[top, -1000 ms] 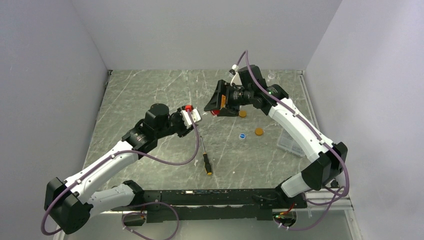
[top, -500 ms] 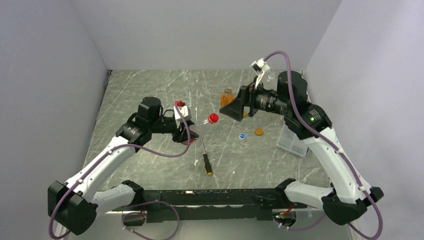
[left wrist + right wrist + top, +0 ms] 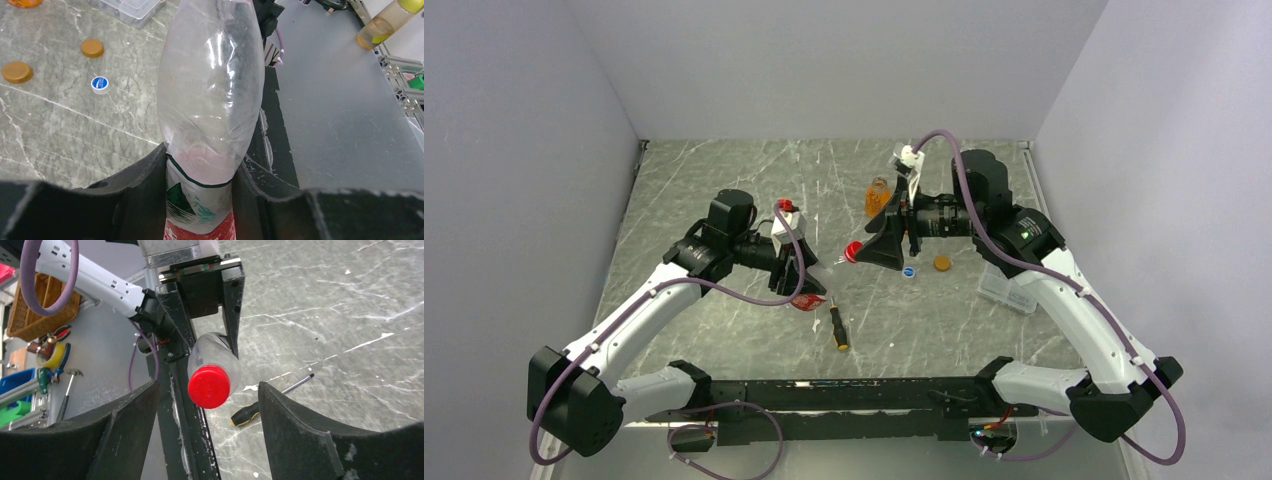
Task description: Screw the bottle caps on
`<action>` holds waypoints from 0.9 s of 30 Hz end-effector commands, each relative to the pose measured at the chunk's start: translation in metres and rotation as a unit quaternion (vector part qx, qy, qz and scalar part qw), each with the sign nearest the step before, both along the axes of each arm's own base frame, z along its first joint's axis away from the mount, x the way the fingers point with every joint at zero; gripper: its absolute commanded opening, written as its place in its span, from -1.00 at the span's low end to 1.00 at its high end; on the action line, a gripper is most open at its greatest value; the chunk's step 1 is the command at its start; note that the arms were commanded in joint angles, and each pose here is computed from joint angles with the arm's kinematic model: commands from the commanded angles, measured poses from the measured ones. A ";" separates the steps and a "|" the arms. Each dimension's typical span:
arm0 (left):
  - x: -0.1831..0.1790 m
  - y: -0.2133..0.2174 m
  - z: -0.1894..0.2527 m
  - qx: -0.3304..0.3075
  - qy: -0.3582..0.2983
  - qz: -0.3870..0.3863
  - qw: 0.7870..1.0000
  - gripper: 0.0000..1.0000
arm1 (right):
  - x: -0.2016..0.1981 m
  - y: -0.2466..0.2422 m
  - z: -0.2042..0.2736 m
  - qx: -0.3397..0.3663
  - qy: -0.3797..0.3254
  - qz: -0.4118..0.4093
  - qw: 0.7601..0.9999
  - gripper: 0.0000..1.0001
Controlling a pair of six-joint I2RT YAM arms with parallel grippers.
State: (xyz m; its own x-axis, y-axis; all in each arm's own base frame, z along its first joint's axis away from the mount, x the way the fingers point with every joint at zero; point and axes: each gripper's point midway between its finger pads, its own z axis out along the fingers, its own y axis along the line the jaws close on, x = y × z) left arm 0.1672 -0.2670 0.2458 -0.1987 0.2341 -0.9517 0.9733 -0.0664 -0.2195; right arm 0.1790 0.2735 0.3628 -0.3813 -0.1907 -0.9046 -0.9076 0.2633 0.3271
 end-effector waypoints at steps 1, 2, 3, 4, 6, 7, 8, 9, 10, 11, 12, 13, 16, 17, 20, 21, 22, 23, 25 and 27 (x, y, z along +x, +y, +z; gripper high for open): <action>-0.005 -0.001 0.017 -0.022 -0.012 -0.021 0.999 -1.00 | -0.005 0.007 0.013 0.005 -0.036 0.026 0.999 0.43; -0.005 -0.001 0.017 -0.021 -0.012 -0.020 0.999 -1.00 | -0.005 0.008 0.013 0.005 -0.036 0.028 0.999 0.38; -0.005 -0.001 0.017 -0.021 -0.011 -0.020 1.000 -1.00 | -0.005 0.010 0.013 0.003 -0.035 0.028 0.999 0.34; -0.005 -0.001 0.017 -0.021 -0.011 -0.020 1.000 -1.00 | -0.005 0.011 0.011 0.000 -0.035 0.028 0.999 0.33; -0.005 -0.001 0.018 -0.022 -0.012 -0.019 1.000 -1.00 | -0.005 0.013 0.010 -0.005 -0.033 0.030 0.999 0.28; -0.005 -0.001 0.018 -0.022 -0.012 -0.019 1.000 -1.00 | -0.005 0.014 0.009 -0.006 -0.032 0.030 0.999 0.23; -0.005 -0.001 0.018 -0.022 -0.012 -0.018 1.000 -1.00 | -0.006 0.014 0.009 -0.007 -0.032 0.031 0.999 0.20; -0.005 -0.001 0.018 -0.022 -0.013 -0.018 1.000 -1.00 | -0.005 0.014 0.008 -0.008 -0.031 0.030 0.999 0.16; -0.004 -0.001 0.017 -0.021 -0.012 -0.017 1.000 -1.00 | -0.005 0.015 0.008 -0.008 -0.031 0.030 0.999 0.12; -0.004 -0.001 0.017 -0.022 -0.013 -0.016 1.000 -1.00 | -0.006 0.015 0.006 -0.010 -0.029 0.031 0.999 0.10; -0.004 -0.001 0.017 -0.021 -0.013 -0.015 1.000 -1.00 | -0.007 0.015 0.005 -0.011 -0.028 0.033 0.999 0.10; -0.004 -0.001 0.017 -0.021 -0.013 -0.015 1.000 -1.00 | -0.007 0.016 0.005 -0.013 -0.027 0.033 0.999 0.09; -0.004 -0.001 0.017 -0.021 -0.014 -0.013 1.000 -1.00 | -0.006 0.016 0.003 -0.018 -0.025 0.030 0.999 0.04; -0.003 -0.001 0.017 -0.021 -0.015 -0.012 1.000 -1.00 | -0.006 0.016 0.002 -0.019 -0.024 0.030 0.999 0.02; -0.003 -0.001 0.018 -0.021 -0.017 -0.009 1.000 -1.00 | -0.003 0.015 0.001 -0.024 -0.022 0.020 0.999 -0.16; -0.002 -0.001 0.018 -0.021 -0.017 -0.008 1.000 -1.00 | -0.003 0.016 0.000 -0.025 -0.020 0.020 0.999 -0.24; -0.001 -0.001 0.018 -0.020 -0.018 -0.006 1.000 -1.00 | -0.003 0.016 0.000 -0.026 -0.017 0.021 0.999 -0.31; 0.000 -0.001 0.018 -0.019 -0.020 -0.001 1.000 -1.00 | -0.002 0.017 0.000 -0.027 -0.013 0.017 0.999 -0.39; 0.005 -0.001 0.019 -0.016 -0.030 0.014 0.999 -1.00 | 0.003 0.017 -0.002 -0.032 -0.001 0.000 0.999 -0.49; 0.014 0.000 0.023 -0.015 -0.050 0.038 0.998 -1.00 | 0.011 0.018 -0.003 -0.038 0.024 -0.026 0.999 -0.60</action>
State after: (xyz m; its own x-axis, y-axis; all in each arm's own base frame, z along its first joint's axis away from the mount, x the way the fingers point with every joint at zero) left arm 0.1692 -0.2669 0.2461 -0.2106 0.2353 -0.9488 0.9726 -0.0476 -0.2277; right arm 0.1787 0.2887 0.3449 -0.4042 -0.2753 -0.8723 -0.9027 0.2741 0.3318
